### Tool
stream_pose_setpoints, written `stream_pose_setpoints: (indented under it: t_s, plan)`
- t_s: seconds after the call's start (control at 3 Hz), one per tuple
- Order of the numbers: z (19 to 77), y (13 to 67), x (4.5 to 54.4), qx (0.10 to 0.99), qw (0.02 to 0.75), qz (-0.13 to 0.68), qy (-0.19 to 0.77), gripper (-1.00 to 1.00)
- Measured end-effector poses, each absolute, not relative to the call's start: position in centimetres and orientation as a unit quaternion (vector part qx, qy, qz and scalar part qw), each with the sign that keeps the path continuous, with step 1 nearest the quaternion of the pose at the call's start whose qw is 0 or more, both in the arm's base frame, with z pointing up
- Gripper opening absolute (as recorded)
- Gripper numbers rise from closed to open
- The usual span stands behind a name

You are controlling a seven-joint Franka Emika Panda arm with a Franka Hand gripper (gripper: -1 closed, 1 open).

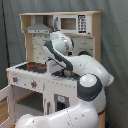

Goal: Play with the kitchen

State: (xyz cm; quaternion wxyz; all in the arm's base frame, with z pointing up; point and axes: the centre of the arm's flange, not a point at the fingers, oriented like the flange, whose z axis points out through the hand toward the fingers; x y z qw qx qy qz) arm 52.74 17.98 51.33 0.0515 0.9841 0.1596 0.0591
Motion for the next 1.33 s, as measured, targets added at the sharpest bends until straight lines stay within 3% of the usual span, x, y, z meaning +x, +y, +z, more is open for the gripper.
stream_pose_setpoints:
  t_s: [0.33,0.67,1.33]
  plan:
    - [50.2,19.1,52.7,0.99,0.052,0.05,0.122,-1.0]
    - [50.2,19.1,52.7,0.99,0.052,0.05,0.121,1.0]
    - [57.3,18.8,48.9,0.99,0.034,0.089,0.106,1.0]
